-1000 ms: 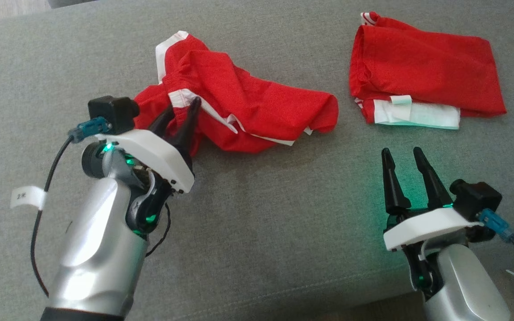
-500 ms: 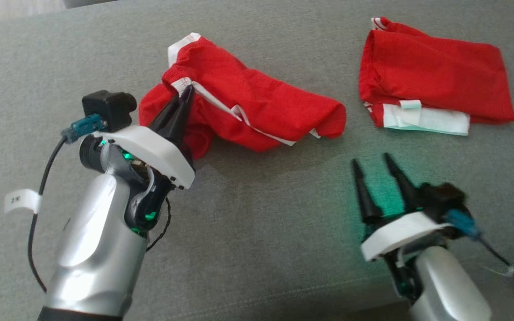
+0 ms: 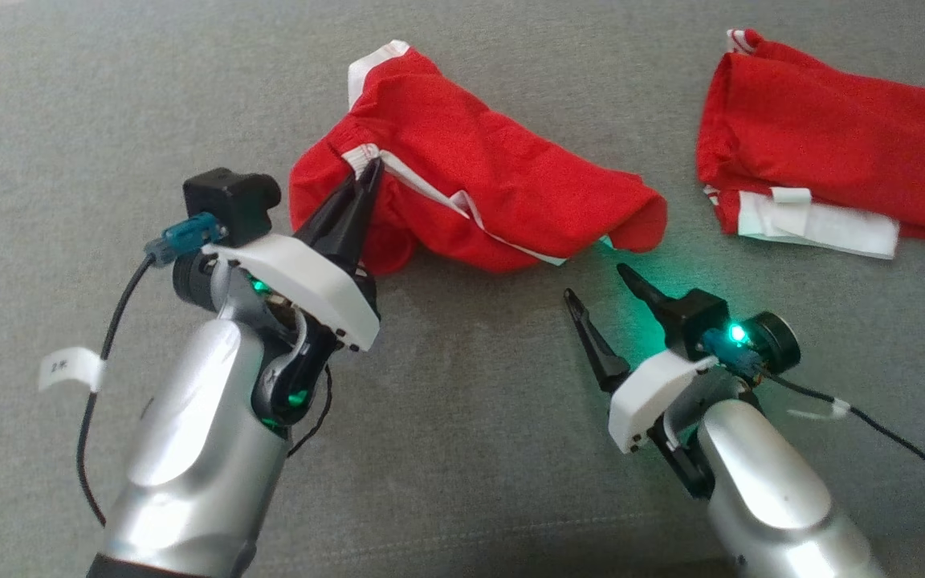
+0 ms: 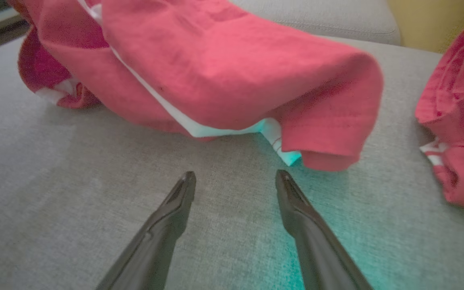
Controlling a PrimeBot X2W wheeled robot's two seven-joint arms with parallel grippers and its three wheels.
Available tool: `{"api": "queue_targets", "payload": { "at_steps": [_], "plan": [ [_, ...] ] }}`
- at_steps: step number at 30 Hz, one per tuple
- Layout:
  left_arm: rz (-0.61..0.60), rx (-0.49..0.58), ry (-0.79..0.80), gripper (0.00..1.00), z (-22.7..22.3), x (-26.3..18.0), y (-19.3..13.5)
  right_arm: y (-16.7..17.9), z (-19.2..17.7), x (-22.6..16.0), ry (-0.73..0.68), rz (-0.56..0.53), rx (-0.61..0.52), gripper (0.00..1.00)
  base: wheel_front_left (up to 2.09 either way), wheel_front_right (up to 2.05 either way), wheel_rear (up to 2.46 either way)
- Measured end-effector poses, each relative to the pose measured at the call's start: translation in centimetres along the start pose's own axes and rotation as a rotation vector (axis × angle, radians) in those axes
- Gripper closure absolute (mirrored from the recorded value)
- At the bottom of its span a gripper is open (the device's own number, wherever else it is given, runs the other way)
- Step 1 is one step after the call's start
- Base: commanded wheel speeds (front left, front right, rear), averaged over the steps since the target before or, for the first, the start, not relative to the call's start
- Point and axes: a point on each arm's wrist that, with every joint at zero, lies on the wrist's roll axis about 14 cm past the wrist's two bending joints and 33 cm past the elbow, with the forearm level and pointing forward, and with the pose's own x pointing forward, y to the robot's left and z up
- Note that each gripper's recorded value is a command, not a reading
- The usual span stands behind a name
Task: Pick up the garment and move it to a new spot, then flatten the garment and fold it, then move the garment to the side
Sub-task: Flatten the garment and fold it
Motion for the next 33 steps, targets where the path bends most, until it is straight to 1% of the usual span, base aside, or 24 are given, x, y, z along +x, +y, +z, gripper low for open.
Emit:
{"api": "queue_targets", "payload": {
  "at_steps": [6, 15, 33],
  "plan": [
    [0.001, -0.007, 0.009, 1.00, -0.7, -0.1, 0.0, -0.4, -0.8, 1.6, 0.056, 0.016, -0.082, 0.00, 0.00, 0.00, 0.00],
    [0.020, -0.006, 0.006, 1.00, -0.8, -0.4, 0.7, -1.7, -0.2, 3.2, 0.051, 0.003, -0.148, 0.00, 0.00, 0.00, 0.00],
    [0.023, 0.001, 0.017, 1.00, -1.1, -0.3, 1.0, -2.7, 0.6, 4.0, 0.036, -0.014, -0.171, 0.00, 0.00, 0.00, 0.00]
  ]
}}
